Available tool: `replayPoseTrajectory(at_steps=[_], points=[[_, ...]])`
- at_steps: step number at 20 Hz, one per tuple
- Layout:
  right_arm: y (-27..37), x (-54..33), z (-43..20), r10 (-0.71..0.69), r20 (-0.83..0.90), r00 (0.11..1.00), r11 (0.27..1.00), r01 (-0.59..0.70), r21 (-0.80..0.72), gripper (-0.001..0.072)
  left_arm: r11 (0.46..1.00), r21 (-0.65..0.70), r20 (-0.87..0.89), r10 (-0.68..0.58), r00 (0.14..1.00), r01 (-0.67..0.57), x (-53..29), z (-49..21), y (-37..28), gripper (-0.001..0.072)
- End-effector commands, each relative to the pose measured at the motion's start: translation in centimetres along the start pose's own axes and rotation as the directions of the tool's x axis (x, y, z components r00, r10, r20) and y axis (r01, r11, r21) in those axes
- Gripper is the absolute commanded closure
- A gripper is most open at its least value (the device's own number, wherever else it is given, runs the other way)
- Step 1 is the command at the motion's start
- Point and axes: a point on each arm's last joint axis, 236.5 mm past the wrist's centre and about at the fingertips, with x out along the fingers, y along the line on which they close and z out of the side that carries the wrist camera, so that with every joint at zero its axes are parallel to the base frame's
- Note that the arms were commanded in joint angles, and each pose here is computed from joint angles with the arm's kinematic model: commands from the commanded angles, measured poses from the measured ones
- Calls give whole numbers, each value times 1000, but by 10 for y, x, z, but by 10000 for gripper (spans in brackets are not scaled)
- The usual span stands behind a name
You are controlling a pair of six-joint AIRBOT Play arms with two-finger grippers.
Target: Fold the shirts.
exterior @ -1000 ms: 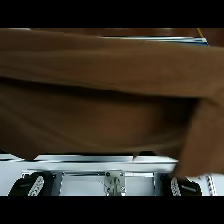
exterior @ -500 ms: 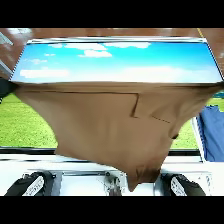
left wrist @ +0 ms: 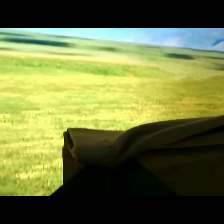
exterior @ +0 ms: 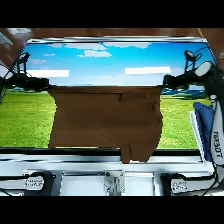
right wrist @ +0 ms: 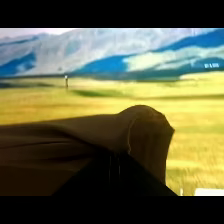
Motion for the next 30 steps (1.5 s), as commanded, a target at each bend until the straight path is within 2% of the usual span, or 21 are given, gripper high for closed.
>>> replayPoseTrajectory(at_steps=[1,4,6,11,13,15,18,21,24,25,26,27,28,30], points=[[25,57,55,4,266,964,1000,-6,6,647,999,16,142,38,989,-41,47,39,13,667],[36,55,92,8,439,898,998,-32,46,648,998,-4,172,61,983,-61,66,44,25,667],[30,61,86,0,413,911,996,-36,79,647,998,-14,135,61,989,-59,81,33,30,667],[22,82,22,-4,139,990,997,-6,71,647,1000,-28,-74,10,997,-12,103,-21,26,667],[14,75,-10,-24,-6,1000,998,25,49,647,1000,8,-155,-16,988,17,95,-36,24,667],[6,61,-53,-40,-195,980,998,49,44,647,997,66,-259,-21,966,40,80,-53,28,666],[-7,46,-116,-75,-452,889,995,96,23,647,996,46,-389,-49,920,72,65,-81,25,666],[-8,52,-139,-74,-500,863,989,127,72,647,994,15,-501,-83,861,104,60,-110,20,667],[-10,57,-145,-73,-500,863,987,135,89,646,997,-36,-575,-74,815,65,62,-130,26,667],[-8,59,-141,-65,-484,873,987,127,96,579,997,-59,-579,-78,811,53,64,-132,25,649],[-3,58,-137,-46,-473,880,988,111,111,295,996,-84,-584,-84,808,43,63,-133,24,478],[3,54,-134,-25,-463,886,989,90,120,67,995,-96,-596,-88,798,38,60,-135,23,222],[7,49,-130,-16,-449,893,992,72,108,66,995,-92,-618,-87,781,38,53,-138,24,113],[0,21,-129,-74,-460,885,995,95,23,66,996,-88,-652,-65,755,10,33,-143,35,131]])
